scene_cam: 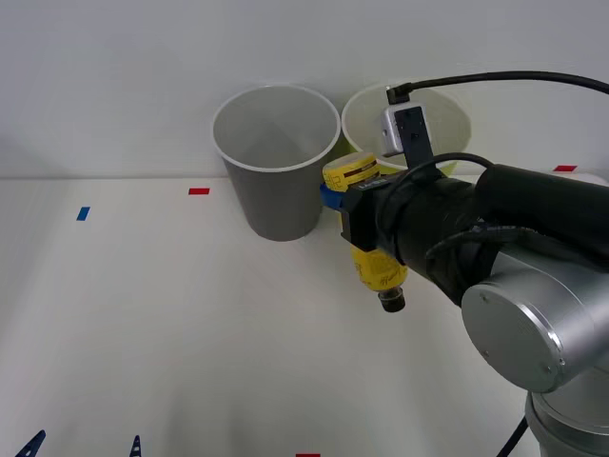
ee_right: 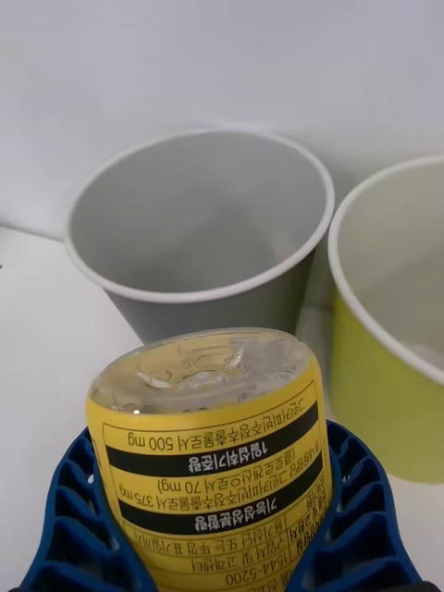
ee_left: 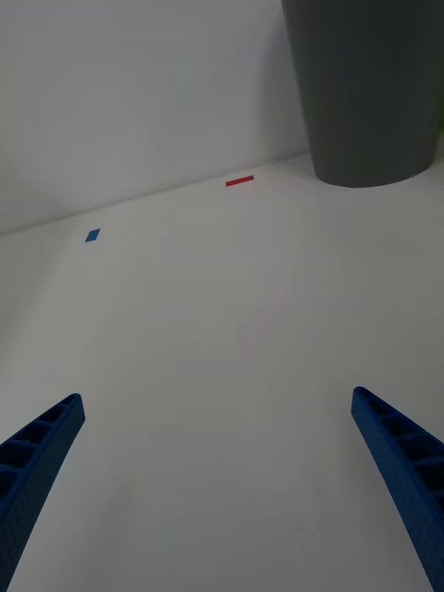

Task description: Put cans in the gray bin and PET bottles in the light green bin.

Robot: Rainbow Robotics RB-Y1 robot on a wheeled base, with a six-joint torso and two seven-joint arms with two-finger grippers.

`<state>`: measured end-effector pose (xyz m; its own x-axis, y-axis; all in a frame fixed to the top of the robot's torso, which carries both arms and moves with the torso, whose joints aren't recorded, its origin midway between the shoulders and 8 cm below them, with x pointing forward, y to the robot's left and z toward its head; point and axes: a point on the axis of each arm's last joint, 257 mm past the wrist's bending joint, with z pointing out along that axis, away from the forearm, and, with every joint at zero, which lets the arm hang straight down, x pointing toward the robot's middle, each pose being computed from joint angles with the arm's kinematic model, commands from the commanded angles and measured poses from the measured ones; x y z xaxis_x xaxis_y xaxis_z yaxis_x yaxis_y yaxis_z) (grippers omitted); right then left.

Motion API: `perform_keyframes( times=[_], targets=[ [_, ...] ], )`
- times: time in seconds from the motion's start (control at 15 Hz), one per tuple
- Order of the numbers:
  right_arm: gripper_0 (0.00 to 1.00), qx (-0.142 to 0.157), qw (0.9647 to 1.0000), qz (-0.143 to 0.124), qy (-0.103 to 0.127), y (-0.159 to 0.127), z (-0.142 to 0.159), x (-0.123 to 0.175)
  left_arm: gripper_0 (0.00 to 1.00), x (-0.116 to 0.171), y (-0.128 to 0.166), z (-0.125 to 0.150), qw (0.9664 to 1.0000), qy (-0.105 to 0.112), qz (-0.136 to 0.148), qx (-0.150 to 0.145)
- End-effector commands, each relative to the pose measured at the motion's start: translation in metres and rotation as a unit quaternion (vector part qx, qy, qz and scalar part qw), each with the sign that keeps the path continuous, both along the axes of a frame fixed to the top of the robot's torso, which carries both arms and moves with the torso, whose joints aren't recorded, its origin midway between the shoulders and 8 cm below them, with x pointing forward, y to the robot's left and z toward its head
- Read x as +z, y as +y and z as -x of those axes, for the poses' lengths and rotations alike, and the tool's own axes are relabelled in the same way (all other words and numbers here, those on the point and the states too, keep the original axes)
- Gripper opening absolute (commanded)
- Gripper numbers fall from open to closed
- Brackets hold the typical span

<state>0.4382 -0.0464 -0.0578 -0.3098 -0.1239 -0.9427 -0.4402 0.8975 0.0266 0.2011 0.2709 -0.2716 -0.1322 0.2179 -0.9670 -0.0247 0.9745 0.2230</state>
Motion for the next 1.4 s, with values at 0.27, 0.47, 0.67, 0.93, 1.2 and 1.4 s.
perform_keyframes(
  times=[0.27, 0.47, 0.67, 0.93, 1.2, 1.4],
  targets=[
    [0.0, -0.011, 0.9978, -0.042, -0.05, 0.003, -0.005, 0.056, 0.99, 0.0, 0.0, 0.0, 1.0, 0.0, 0.0, 0.0],
    [0.0, -0.012, 0.995, -0.068, -0.072, 0.005, -0.008, 0.087, 0.99, 0.0, 0.0, 0.0, 1.0, 0.0, 0.0, 0.0],
    [0.0, -0.012, 0.992, -0.091, -0.087, 0.006, -0.01, 0.109, 0.99, 0.0, 0.0, 0.0, 1.0, 0.0, 0.0, 0.0],
    [0.0, -0.013, 0.9885, -0.108, -0.105, 0.002, -0.012, 0.131, 0.99, 0.0, 0.0, 0.0, 1.0, 0.0, 0.0, 0.0],
    [0.0, -0.021, 0.983, -0.141, -0.116, -0.015, -0.017, 0.15, 0.99, 0.0, 0.0, 0.0, 1.0, 0.0, 0.0, 0.0],
    [0.0, -0.015, 0.9798, -0.161, -0.117, -0.03, -0.016, 0.157, 0.99, 0.0, 0.0, 0.0, 1.0, 0.0, 0.0, 0.0]
  ],
)
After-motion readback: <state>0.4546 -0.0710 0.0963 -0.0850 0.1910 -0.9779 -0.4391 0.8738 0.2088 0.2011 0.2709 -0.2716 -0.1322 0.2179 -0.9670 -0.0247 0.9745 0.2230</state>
